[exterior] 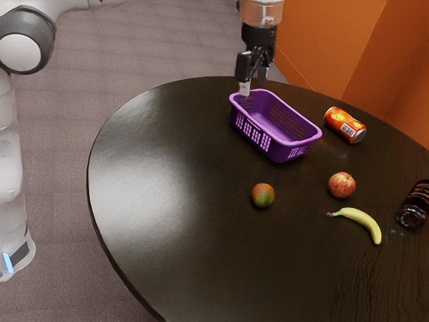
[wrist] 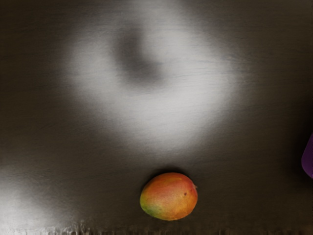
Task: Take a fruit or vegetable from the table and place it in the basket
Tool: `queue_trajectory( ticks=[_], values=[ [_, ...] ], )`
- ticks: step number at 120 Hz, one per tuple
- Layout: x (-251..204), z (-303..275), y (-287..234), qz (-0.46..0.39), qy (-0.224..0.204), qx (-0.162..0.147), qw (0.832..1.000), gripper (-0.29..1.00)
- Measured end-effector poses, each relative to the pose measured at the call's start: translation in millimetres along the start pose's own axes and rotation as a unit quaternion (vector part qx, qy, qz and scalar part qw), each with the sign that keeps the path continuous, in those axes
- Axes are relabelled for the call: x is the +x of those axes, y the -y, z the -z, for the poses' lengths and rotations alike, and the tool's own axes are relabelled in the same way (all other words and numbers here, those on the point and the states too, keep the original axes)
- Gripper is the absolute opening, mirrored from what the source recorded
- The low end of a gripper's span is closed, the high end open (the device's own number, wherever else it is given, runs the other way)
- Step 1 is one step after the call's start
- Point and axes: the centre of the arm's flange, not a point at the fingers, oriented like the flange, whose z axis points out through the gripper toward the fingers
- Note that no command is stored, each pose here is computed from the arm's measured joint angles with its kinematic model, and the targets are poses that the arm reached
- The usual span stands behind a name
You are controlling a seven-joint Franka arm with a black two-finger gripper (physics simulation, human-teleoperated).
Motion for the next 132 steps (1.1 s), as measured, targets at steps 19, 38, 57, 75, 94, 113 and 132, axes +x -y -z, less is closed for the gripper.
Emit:
queue_trajectory(
  ticks=[19, 38, 57, 75, 94, 113, 132],
  values=[
    [-11.0, 7.6, 16.8, -0.008, 0.002, 0.0, 1.0, 0.7],
    [-16.5, -14.6, 8.8, -0.057, -0.011, 0.018, 0.998, 0.7],
    [-32.7, -59.3, -0.9, -0.2, -0.022, 0.056, 0.978, 0.7],
    [-80.3, -95.2, 72.5, -0.381, -0.025, 0.09, 0.92, 0.7],
    [-40.3, -138.7, 129.0, -0.481, -0.022, 0.089, 0.872, 0.7],
    [-23.5, -159.6, 105.4, -0.53, -0.007, 0.061, 0.846, 0.7],
    [-36.7, -160.8, 49.7, -0.571, 0.006, 0.026, 0.821, 0.7]
  ],
)
